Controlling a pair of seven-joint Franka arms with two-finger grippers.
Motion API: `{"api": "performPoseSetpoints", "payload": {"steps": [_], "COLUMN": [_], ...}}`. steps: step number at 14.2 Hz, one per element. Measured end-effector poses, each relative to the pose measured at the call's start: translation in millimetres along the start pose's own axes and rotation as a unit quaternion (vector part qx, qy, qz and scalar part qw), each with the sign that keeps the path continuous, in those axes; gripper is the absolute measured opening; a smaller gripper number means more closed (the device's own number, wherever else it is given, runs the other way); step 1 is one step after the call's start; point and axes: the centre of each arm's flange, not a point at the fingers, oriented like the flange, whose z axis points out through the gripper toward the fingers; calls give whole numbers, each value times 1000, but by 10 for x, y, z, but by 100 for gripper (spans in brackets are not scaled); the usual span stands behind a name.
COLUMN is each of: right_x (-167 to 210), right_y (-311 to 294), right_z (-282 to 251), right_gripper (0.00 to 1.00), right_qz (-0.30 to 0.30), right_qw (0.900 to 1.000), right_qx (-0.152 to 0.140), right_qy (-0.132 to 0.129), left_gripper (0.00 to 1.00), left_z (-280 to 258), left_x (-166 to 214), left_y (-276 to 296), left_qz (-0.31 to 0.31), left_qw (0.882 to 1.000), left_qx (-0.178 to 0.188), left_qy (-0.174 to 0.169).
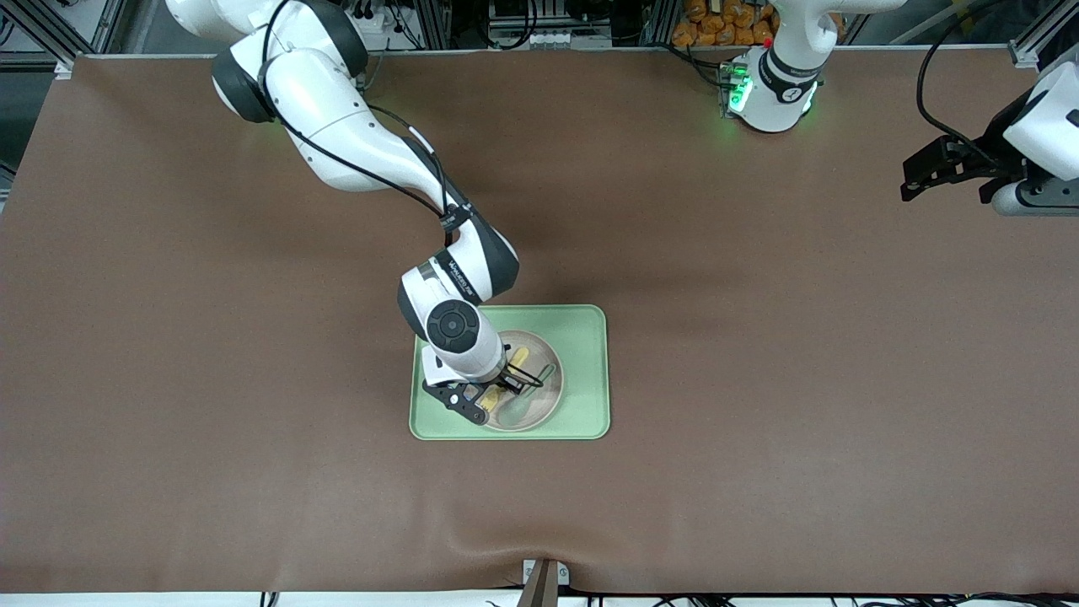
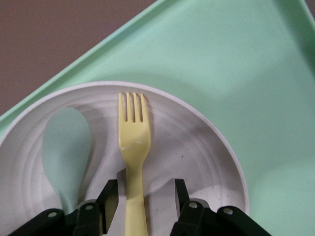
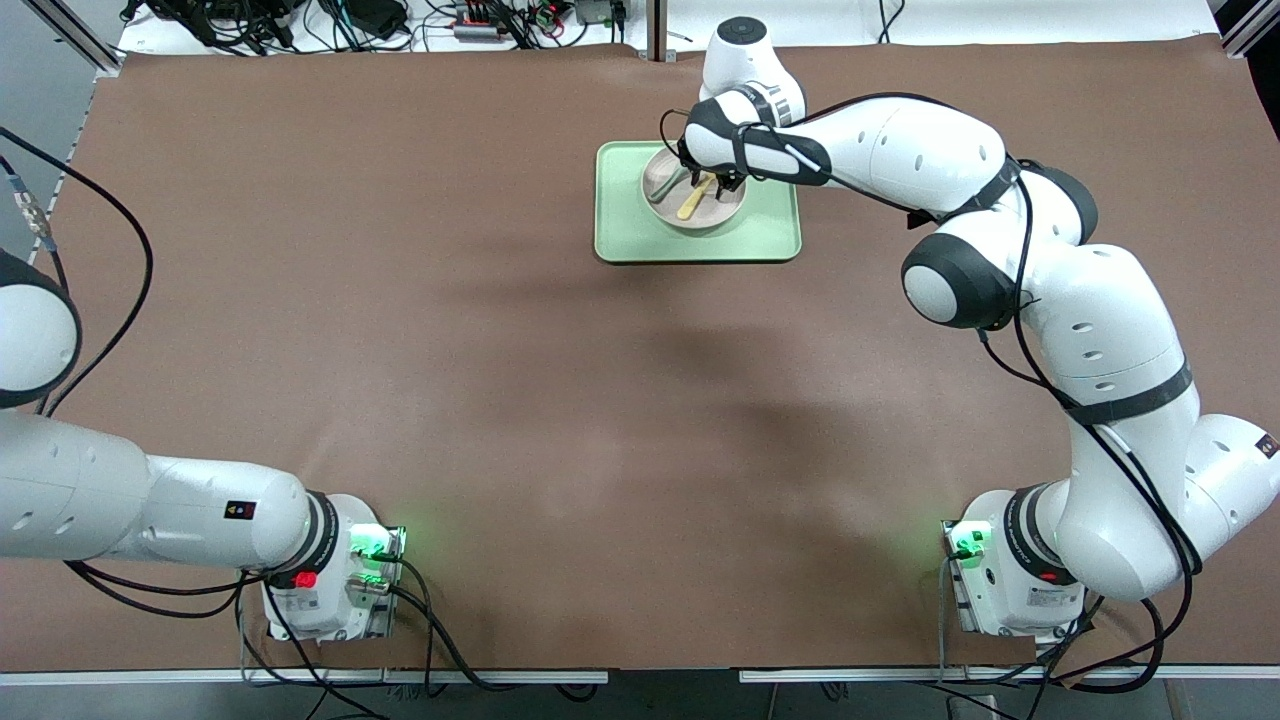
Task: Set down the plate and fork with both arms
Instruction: 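Lower the right gripper over the yellow fork and grasp it, then lift the fork with the right gripper and move it beside the plate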
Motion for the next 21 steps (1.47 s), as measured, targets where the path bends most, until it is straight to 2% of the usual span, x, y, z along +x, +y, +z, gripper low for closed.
{"api": "performPoseSetpoints", "payload": {"steps": [5, 6, 7, 8, 9, 10, 11, 17, 21], "right_x": [-13, -12, -11, -10, -9, -8, -8, 1, -37], "right_y": [-8, -7, -8, -11, -13, -15, -16, -40, -202], "right_z": [20, 33, 41, 37, 33, 30, 27, -73, -571], "right_gripper": [51, 47, 37, 36, 31, 18, 15, 15, 15], "right_qz": [-1, -1, -1, -1, -1, -1, -1, 0, 1], "right_qw": [1000, 1000, 1000, 1000, 1000, 1000, 1000, 1000, 1000], "right_qx": [1, 1, 2, 3, 3, 4, 4, -2, 25], "right_qy": [1, 1, 1, 1, 2, 2, 2, -3, -13], "left_gripper": [100, 100, 100, 100, 100, 100, 100, 100, 100], "left_z": [0, 0, 0, 0, 0, 0, 0, 1, 1], "left_x": [1, 1, 1, 1, 1, 1, 1, 0, 1], "left_y": [-31, -31, -31, -31, -30, -29, -29, -10, -7], "left_qz": [-3, -3, -3, -3, -3, -3, -3, -1, 0], "left_qw": [1000, 1000, 1000, 1000, 1000, 1000, 1000, 1000, 1000], "left_qx": [0, 0, 0, 0, 0, 0, 0, 0, 0], "left_qy": [0, 0, 0, 0, 0, 0, 0, 0, 0]}}
